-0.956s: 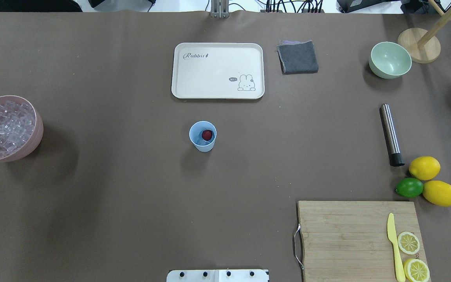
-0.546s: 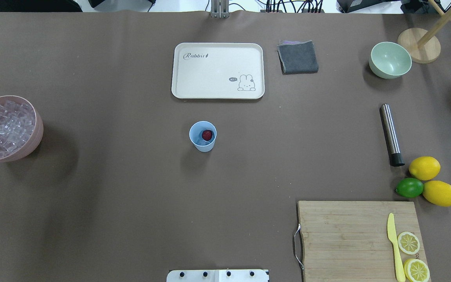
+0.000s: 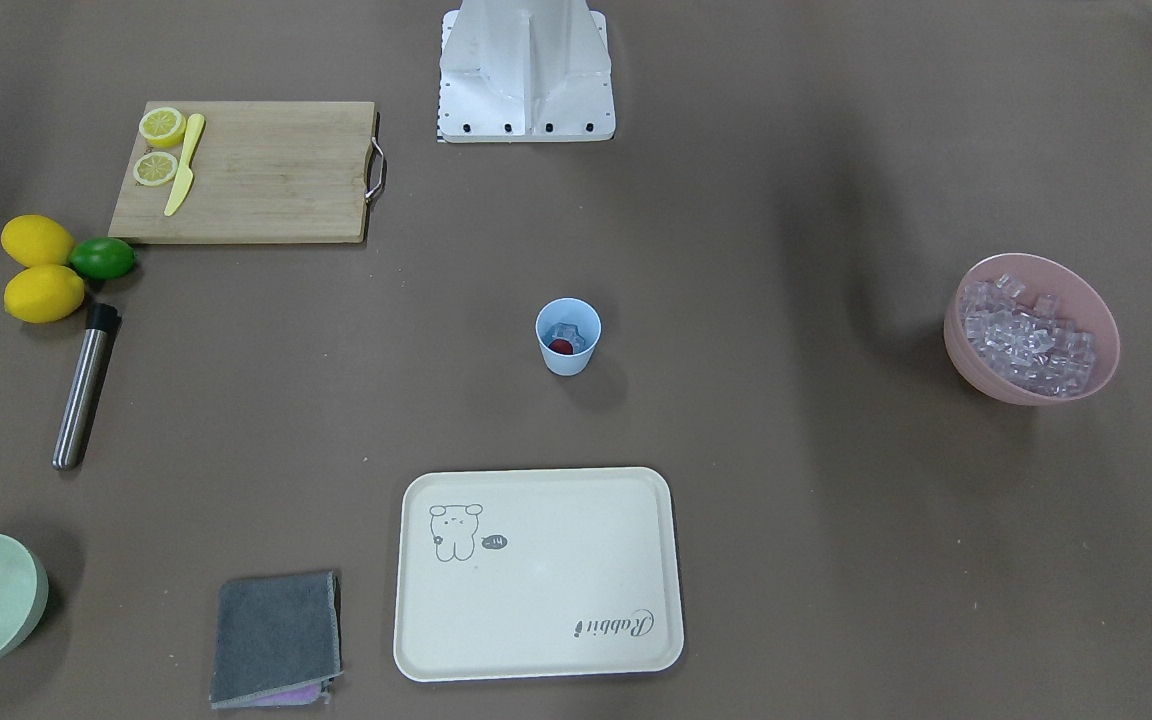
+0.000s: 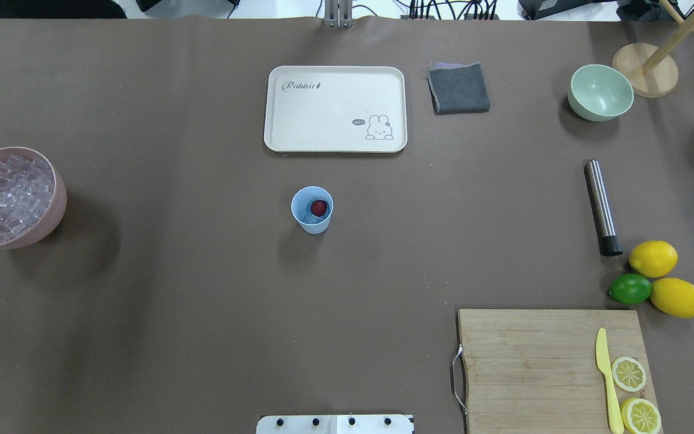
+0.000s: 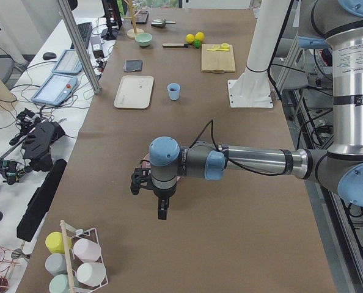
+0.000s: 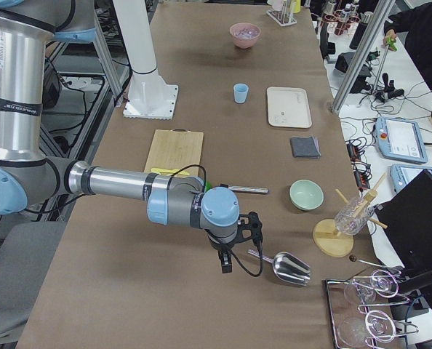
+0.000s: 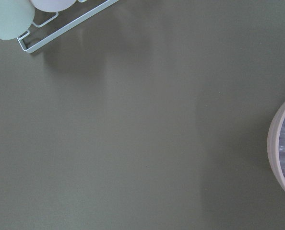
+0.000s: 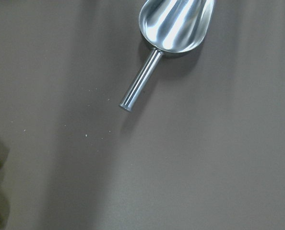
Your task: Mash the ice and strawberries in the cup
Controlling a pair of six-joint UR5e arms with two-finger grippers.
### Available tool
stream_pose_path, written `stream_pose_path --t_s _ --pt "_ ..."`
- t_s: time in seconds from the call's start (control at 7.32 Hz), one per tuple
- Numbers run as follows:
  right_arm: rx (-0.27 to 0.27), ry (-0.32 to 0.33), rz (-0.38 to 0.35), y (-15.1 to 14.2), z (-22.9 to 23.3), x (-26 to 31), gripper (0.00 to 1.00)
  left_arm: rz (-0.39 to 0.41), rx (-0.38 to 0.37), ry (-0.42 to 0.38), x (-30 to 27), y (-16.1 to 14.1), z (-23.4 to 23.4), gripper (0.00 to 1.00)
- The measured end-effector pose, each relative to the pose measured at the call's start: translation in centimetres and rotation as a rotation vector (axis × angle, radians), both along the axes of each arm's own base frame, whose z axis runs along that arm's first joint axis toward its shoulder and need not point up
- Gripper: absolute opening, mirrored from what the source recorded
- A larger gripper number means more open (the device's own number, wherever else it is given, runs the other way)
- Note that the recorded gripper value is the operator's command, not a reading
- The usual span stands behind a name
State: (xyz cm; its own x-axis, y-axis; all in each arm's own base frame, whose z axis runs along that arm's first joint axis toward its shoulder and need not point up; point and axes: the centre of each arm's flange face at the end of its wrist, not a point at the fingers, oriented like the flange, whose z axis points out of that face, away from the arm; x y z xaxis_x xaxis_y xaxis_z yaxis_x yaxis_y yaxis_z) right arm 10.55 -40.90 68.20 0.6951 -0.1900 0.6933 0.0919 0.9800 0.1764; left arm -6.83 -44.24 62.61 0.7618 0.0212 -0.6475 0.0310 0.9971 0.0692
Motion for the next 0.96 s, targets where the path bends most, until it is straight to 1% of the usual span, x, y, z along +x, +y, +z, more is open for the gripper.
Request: stream_pose_path --t_s 0.14,0.27,0.68,0.82,0.96 --pt "-0.003 -0.004 -0.005 0.7 0.6 -0.1 1.0 -0.002 0.0 0.001 -0.1 0.3 0.0 0.98" --pt "-0.012 0.006 -0.008 1.0 1.0 -0.2 1.0 -0.002 0.005 0.001 -0.1 0.2 -0.2 0.98" --pt "-0.033 0.054 -0.01 1.4 1.5 0.0 1.0 -0.001 0.021 0.003 -0.2 -0.3 -0.8 0.98" --pt "-0.039 0.066 -0.014 1.4 1.5 0.0 1.0 0.0 0.027 0.02 -0.1 -0.5 -1.1 0.98" --pt "-0.046 0.079 -0.02 1.0 0.8 -0.2 1.0 0.002 0.027 0.06 0.0 -0.7 -1.4 0.98"
